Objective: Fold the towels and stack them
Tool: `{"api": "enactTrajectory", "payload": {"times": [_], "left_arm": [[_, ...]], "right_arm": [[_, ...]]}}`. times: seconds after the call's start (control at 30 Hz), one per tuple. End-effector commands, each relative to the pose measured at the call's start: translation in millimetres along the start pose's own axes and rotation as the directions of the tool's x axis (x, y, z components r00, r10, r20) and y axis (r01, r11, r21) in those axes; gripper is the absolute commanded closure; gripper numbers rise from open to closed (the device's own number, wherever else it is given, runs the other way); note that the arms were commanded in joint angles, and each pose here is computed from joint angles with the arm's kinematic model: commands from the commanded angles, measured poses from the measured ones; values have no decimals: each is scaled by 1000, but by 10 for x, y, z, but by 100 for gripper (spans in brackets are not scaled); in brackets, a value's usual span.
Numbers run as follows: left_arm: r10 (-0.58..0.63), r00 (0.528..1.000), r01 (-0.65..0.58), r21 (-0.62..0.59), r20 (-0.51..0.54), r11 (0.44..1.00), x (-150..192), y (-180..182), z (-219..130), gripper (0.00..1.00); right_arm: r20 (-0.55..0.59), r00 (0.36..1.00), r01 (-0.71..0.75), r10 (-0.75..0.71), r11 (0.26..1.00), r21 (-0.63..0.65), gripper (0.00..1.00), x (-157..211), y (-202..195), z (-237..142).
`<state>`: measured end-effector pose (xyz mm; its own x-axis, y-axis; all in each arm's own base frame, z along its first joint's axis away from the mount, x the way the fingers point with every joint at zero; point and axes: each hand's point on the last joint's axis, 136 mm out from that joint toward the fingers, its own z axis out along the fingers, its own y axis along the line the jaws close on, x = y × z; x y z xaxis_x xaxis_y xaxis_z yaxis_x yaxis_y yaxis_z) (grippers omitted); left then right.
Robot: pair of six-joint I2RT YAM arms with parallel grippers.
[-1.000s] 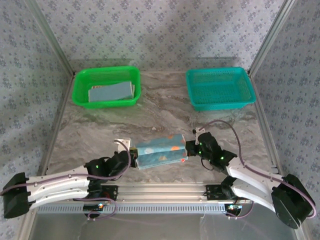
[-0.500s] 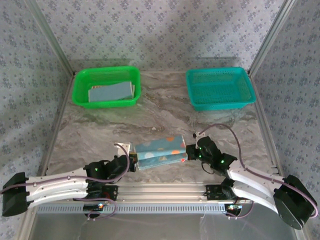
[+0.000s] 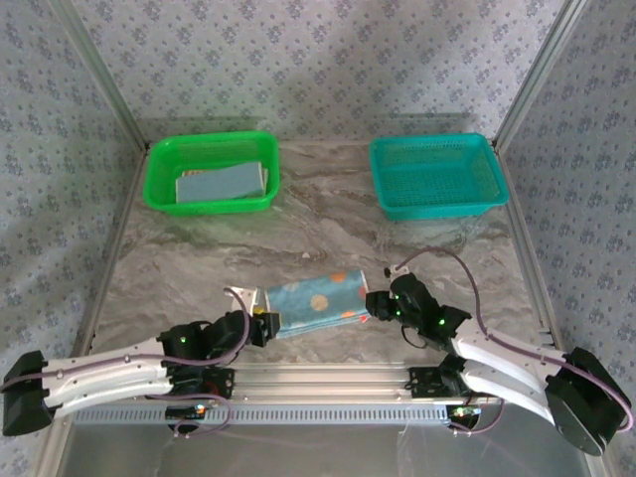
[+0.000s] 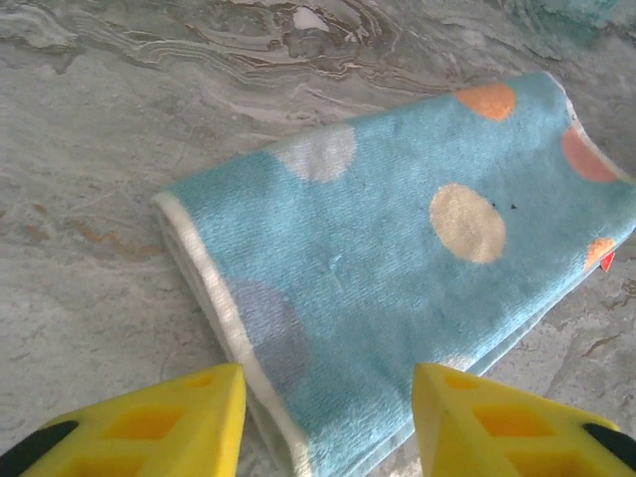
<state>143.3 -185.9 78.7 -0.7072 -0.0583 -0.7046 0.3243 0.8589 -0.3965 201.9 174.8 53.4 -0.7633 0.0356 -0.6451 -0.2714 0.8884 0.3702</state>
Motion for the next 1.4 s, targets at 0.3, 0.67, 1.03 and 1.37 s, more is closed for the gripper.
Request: {"api": "enactTrajectory", "payload": {"times": [0.3,0.67,1.03,1.37], "left_arm": [[-186,982,184,-100,-13,978,-295,127,-296,60],[-497,829,458,-199,-257,866,103,87,-49,57],[-544,772,501,-212,-329,839,208,-6,164,58],[-545,758,499,-219,-358,838,243,9,264,72]], "right_arm": [[-151,987,68,-62,997,29,61,-276,265,-73],[-366,929,-47,49,999,14,61,-14,174,4],[-427,903,-61,49,998,-16,65,116,179,52],[-438,897,-67,59,998,-2,72,141,156,89]]}}
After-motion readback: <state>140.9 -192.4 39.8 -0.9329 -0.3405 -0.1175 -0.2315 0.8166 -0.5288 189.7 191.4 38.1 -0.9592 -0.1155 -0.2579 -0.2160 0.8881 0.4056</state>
